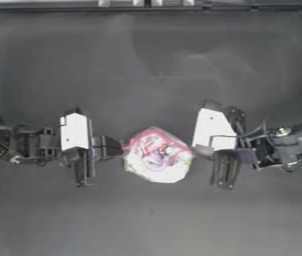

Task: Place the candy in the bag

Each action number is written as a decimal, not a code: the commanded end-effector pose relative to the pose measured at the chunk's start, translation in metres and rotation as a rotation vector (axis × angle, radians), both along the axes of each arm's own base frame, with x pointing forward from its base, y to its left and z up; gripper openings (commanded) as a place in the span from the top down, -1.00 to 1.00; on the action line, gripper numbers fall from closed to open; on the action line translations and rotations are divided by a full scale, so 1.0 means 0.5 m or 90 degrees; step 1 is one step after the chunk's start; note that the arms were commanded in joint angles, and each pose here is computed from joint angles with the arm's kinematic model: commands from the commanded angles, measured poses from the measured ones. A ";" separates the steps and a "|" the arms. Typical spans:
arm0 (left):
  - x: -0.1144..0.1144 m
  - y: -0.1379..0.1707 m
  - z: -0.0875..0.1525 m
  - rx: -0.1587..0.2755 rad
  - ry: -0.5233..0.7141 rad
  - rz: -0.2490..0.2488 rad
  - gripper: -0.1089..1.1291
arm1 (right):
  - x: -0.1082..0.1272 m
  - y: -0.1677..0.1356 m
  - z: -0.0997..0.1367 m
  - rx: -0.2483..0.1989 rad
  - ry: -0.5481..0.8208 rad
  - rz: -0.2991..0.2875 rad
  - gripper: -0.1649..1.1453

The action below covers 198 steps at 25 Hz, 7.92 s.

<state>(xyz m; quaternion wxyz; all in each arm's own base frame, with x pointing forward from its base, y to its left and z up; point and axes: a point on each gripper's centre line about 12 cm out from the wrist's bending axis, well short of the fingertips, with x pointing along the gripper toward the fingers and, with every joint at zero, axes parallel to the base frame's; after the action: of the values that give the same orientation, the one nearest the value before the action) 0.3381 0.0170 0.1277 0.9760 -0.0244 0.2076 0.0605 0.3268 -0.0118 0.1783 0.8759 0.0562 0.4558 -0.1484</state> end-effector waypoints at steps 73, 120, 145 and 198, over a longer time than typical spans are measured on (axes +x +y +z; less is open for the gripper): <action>0.013 -0.007 0.019 -0.001 -0.025 -0.005 0.75 | -0.129 -0.164 0.100 0.044 0.148 0.005 -0.79; 0.012 -0.007 0.012 -0.010 -0.020 -0.001 0.75 | -0.108 -0.200 -0.152 0.085 0.214 -0.011 -0.73; 0.012 -0.007 0.012 -0.010 -0.020 -0.001 0.75 | -0.098 -0.182 -0.002 0.069 0.097 -0.011 0.33; 0.013 -0.012 0.012 -0.010 -0.022 -0.006 0.75 | 0.171 -0.012 0.031 0.042 -0.024 0.177 0.00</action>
<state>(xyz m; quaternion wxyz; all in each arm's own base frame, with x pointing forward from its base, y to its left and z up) 0.3396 0.0121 0.1247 0.9758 -0.0318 0.2088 0.0560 0.4080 -0.0173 0.1811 0.8850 0.0262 0.4648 -0.0091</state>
